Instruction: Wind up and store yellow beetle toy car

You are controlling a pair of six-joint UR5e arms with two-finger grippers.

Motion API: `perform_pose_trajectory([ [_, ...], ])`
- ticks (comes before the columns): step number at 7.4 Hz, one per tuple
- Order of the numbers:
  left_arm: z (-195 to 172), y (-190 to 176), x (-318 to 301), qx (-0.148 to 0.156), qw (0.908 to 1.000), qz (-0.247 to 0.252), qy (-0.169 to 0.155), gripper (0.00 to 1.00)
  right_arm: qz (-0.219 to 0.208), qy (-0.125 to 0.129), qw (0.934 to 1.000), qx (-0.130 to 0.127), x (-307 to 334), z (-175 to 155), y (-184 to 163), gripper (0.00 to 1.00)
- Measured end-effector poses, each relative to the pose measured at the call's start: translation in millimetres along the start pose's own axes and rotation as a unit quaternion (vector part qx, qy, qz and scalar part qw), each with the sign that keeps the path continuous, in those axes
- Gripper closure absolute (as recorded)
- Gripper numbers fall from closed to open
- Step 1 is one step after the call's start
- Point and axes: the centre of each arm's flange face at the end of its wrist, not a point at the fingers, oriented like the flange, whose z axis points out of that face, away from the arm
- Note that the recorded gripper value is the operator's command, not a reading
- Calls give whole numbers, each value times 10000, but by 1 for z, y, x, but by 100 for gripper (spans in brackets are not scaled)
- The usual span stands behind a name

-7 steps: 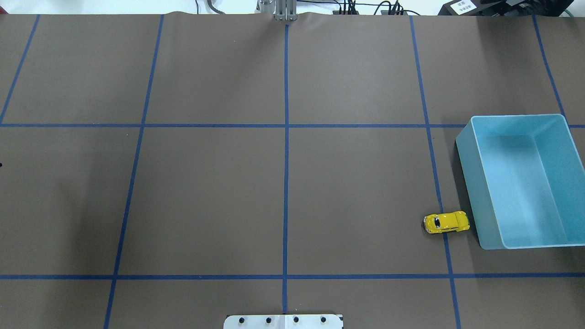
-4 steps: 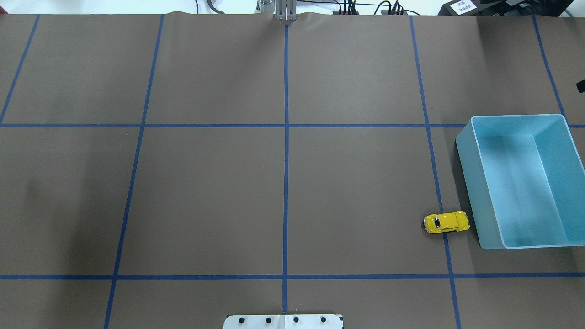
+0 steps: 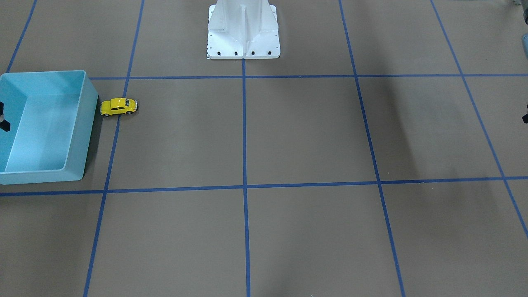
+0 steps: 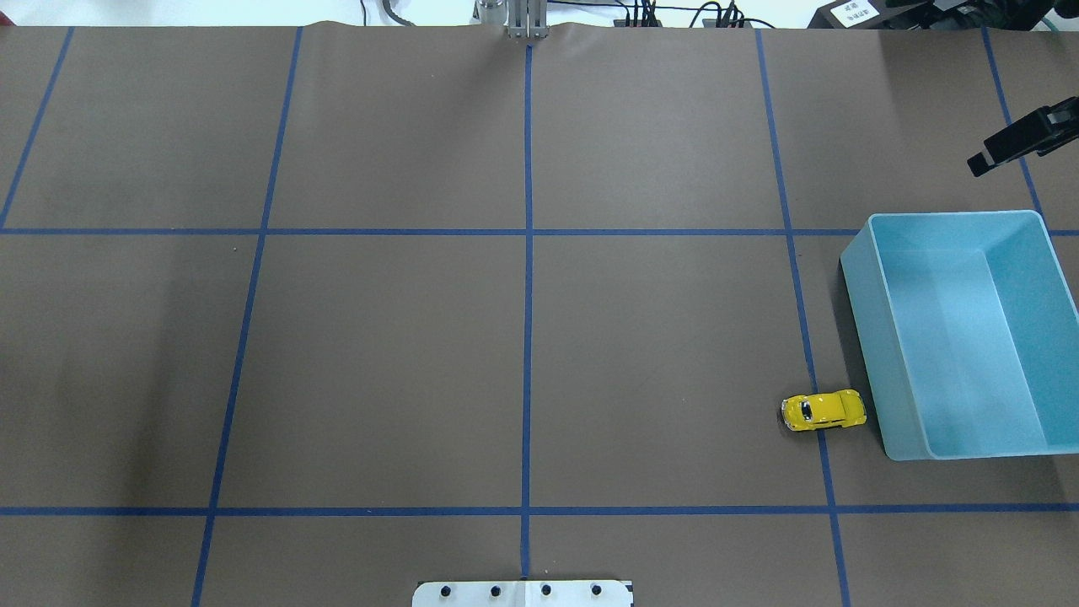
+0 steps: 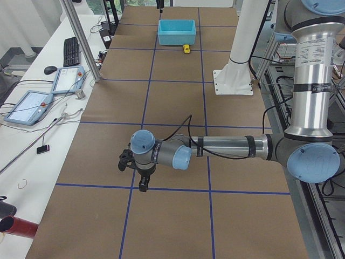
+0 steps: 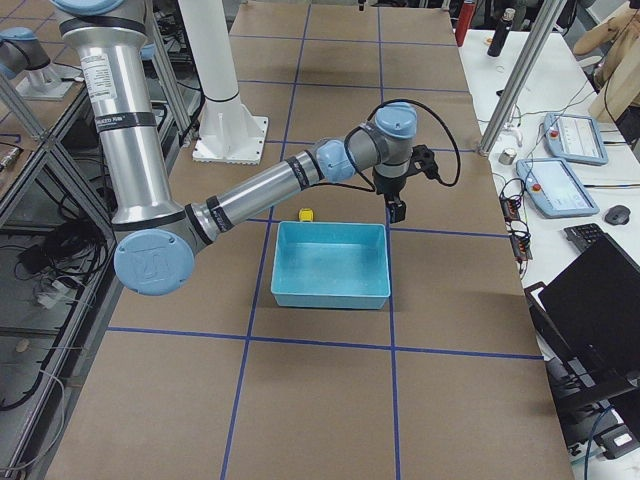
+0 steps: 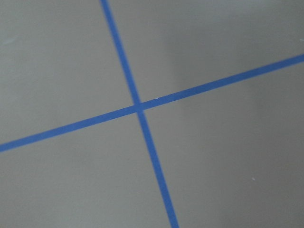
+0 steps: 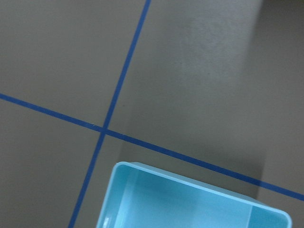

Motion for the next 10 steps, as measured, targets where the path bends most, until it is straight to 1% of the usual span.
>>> perform_pose_trajectory([
  [1, -13, -1, 8, -99, 9992, -384, -23, 0, -420, -83, 9990, -131, -40, 20, -1, 0],
  [2, -22, 1, 14, -166, 9980, -605, -38, 0, -875, -16, 9958, -277, -84, 48, -2, 0],
  [3, -30, 8, 15, -221, 9968, -768, -46, 0, -1251, 48, 9915, -365, -121, 70, -1, 0],
  [4, -37, 18, 11, -289, 9949, -961, -56, 0, -1555, 22, 9867, -463, -143, 84, 8, 0],
  [5, -42, 25, 6, -361, 9927, -1146, -60, 0, -1961, -32, 9786, -614, -157, 99, 22, 0],
  [6, -45, 28, 3, -407, 9913, -1248, -56, 0, -2433, -86, 9670, -749, -164, 111, 35, 0],
  [7, -49, 30, 4, -401, 9910, -1275, -50, 0, -2891, -134, 9532, -873, -171, 123, 46, 0],
  [8, -54, 30, 8, -367, 9912, -1270, -47, 0, -3357, -179, 9366, -986, -174, 134, 56, 0],
  [9, -55, 30, 9, -360, 9911, -1281, -47, 0, -3857, -239, 9159, -1091, -174, 143, 65, 0],
  [10, -55, 30, 9, -360, 9910, -1288, -46, 0, -4257, -277, 8963, -1210, -178, 155, 76, 0],
])
